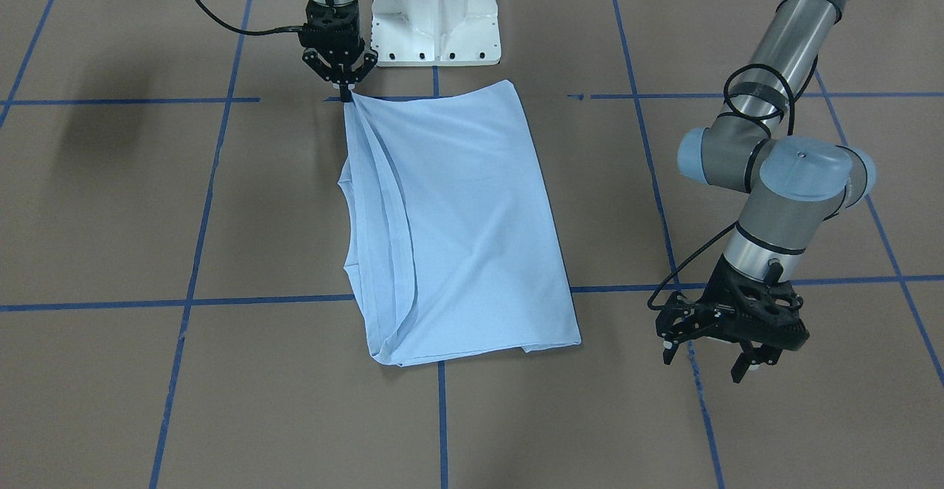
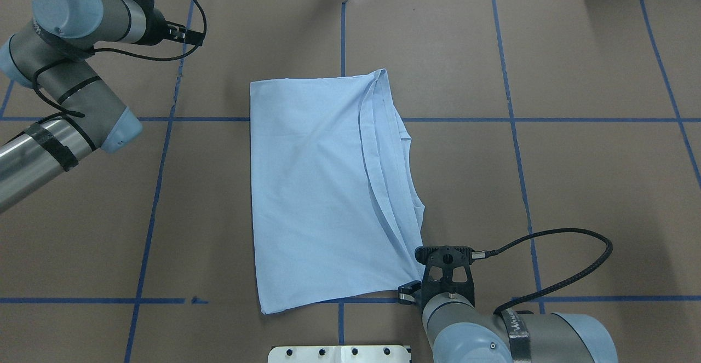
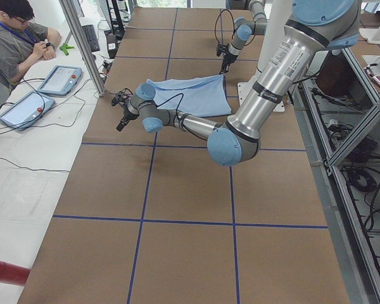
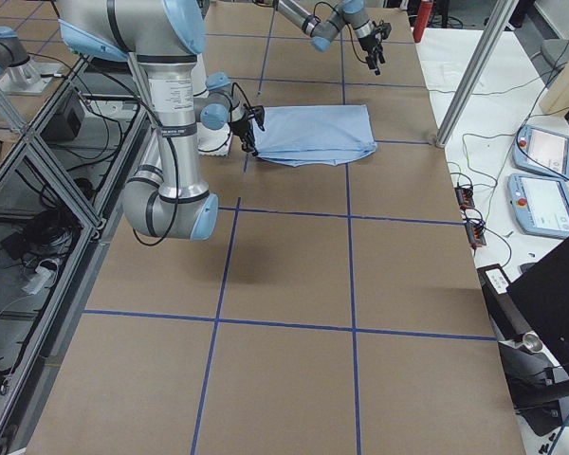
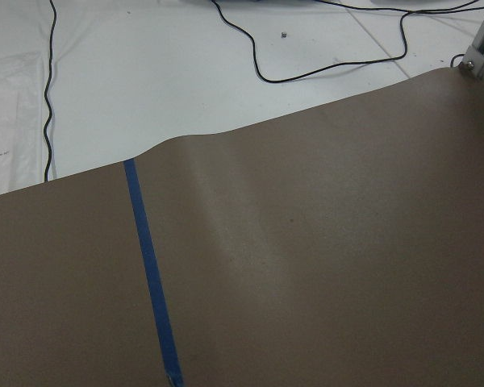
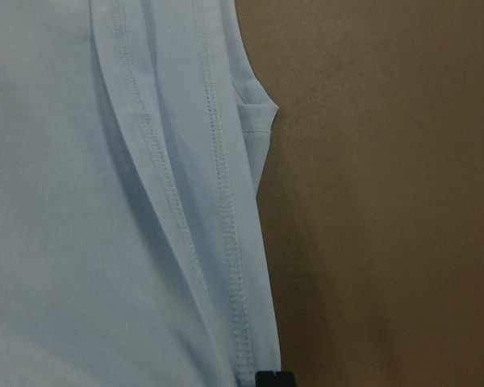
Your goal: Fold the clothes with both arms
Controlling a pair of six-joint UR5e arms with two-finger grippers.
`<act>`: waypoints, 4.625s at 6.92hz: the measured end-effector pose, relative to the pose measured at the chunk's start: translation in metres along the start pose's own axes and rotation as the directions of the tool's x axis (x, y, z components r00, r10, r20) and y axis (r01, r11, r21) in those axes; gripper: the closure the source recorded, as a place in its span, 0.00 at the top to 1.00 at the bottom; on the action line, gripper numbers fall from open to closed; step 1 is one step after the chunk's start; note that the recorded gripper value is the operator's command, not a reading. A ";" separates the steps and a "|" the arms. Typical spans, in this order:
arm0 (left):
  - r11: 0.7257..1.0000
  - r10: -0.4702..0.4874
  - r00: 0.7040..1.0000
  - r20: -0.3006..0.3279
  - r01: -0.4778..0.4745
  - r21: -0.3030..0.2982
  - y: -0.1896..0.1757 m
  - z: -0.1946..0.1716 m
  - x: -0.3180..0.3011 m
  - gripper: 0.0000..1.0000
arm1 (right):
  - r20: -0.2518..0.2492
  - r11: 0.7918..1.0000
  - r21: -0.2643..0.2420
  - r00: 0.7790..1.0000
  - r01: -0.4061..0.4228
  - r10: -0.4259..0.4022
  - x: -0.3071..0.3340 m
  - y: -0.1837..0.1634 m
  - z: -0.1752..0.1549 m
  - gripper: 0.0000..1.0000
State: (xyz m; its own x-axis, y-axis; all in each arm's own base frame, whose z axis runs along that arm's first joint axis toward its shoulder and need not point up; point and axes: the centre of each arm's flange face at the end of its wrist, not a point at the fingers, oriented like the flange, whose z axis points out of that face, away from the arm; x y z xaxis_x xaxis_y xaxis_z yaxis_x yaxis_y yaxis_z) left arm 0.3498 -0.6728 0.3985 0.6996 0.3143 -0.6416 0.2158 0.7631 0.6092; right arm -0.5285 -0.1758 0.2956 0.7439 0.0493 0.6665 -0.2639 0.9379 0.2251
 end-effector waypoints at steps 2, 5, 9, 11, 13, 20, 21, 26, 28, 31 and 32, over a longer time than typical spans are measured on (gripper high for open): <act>1.000 -0.010 1.000 -0.002 0.010 -0.001 0.002 0.000 0.001 1.00 | -0.003 0.999 0.012 0.999 -0.034 0.034 -0.005 0.019 0.005 1.00; 1.000 -0.020 1.000 -0.012 0.020 -0.001 0.007 -0.003 0.005 1.00 | 0.032 0.996 0.062 0.998 0.060 -0.062 -0.016 -0.021 0.007 1.00; 1.000 -0.017 1.000 -0.019 0.017 0.000 0.013 -0.008 0.007 1.00 | -0.003 0.981 0.089 0.985 0.172 -0.173 -0.034 -0.054 0.033 0.62; 1.000 -0.017 1.000 -0.018 0.017 -0.001 0.014 -0.008 0.007 1.00 | -0.006 0.980 0.085 0.984 0.178 -0.178 -0.039 -0.052 0.038 0.52; 1.000 -0.018 1.000 -0.017 0.018 -0.003 0.014 -0.007 0.006 1.00 | 0.002 0.980 0.082 0.984 0.179 -0.180 -0.045 -0.049 0.041 0.43; 1.000 -0.016 1.000 -0.018 0.016 -0.007 0.017 -0.005 0.008 1.00 | 0.031 0.983 0.090 0.986 0.160 -0.163 -0.047 -0.054 0.035 0.00; 1.000 -0.016 1.000 -0.019 0.016 -0.007 0.017 -0.005 0.009 1.00 | 0.029 0.985 0.092 0.988 0.148 -0.151 -0.042 -0.058 0.034 0.00; 1.000 -0.015 1.000 -0.021 0.015 -0.009 0.018 -0.004 0.010 1.00 | 0.008 0.995 0.069 0.998 -0.066 0.066 0.003 -0.036 0.040 1.00; 1.000 -0.015 1.000 -0.023 0.015 -0.008 0.018 -0.005 0.012 1.00 | 0.024 0.996 0.066 0.998 -0.067 0.066 -0.001 -0.037 0.034 1.00; 0.988 -0.150 0.982 -0.118 0.146 -0.043 0.026 -0.035 0.036 1.00 | 0.233 0.981 0.053 0.958 -0.185 0.168 0.011 -0.076 0.006 1.00; 0.976 -0.213 0.961 -0.175 0.203 -0.072 0.054 -0.064 0.054 1.00 | 0.280 0.964 0.041 0.929 -0.264 0.242 0.023 -0.086 0.004 1.00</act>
State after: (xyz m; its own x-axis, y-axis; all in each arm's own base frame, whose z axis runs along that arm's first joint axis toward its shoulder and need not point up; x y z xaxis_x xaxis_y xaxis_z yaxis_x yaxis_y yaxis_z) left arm 0.3562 -0.5785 0.3668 0.5074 0.2384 -0.8281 0.3039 0.8497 0.4308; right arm -0.4910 -0.2567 0.2951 0.4555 0.1770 0.8724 -0.4756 0.8768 0.0704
